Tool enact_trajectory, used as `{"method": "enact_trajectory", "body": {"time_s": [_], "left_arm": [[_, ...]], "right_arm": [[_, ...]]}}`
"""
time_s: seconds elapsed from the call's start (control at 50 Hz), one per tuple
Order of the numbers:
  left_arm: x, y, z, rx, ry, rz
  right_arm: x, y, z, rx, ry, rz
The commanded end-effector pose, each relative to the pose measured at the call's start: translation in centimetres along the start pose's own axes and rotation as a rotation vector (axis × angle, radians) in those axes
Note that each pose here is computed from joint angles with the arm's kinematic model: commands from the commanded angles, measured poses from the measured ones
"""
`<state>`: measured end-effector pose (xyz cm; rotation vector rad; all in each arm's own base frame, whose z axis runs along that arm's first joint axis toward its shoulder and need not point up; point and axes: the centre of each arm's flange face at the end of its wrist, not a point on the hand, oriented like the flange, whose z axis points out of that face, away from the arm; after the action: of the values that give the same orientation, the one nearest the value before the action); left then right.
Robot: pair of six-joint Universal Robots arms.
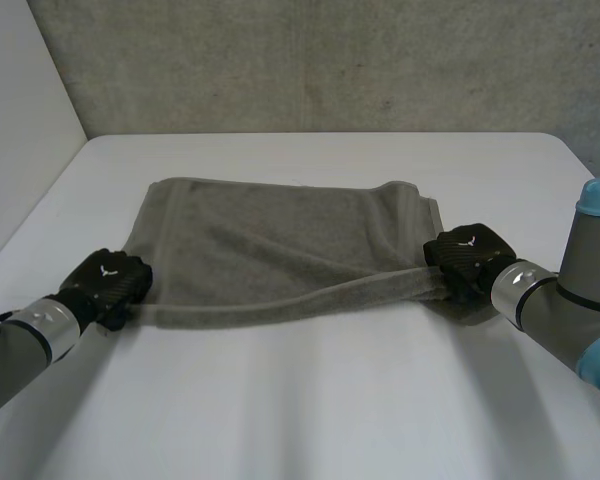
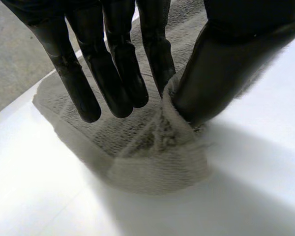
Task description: Fold the towel.
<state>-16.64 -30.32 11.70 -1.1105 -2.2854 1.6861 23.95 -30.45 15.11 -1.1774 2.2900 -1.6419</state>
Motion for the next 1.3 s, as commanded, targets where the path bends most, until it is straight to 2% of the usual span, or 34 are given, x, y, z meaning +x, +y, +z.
{"method": "enact_trajectory", "body": {"time_s": [0.02, 0.22, 0.36, 0.46, 0.64, 1.08, 1.3], "left_arm": [[0.5, 0.1, -0.5, -0.034, 0.032, -0.023], [-0.6, -0.8, -0.9, -0.012, -0.011, -0.022], [-0.7, -1.6, -1.4, 0.015, -0.025, -0.094], [-0.8, -1.7, -1.4, 0.02, -0.03, -0.095], [-1.9, -1.6, -1.4, 0.021, -0.061, -0.104], [-2.1, -2.0, -1.7, 0.031, -0.07, -0.1], [-1.8, -2.0, -1.8, 0.029, -0.064, -0.102]], "right_arm": [[0.0, 0.0, 0.0, -0.002, -0.003, 0.007], [0.2, -0.2, -0.4, -0.011, 0.004, -0.005], [-0.4, 0.4, -0.5, -0.053, -0.03, -0.007], [0.2, 0.8, -0.6, -0.075, -0.019, -0.046], [1.5, 1.0, -0.8, -0.086, 0.013, -0.032], [3.7, 0.1, -1.4, -0.057, 0.056, -0.021], [3.6, -0.2, -1.4, -0.023, 0.001, -0.017]]}}
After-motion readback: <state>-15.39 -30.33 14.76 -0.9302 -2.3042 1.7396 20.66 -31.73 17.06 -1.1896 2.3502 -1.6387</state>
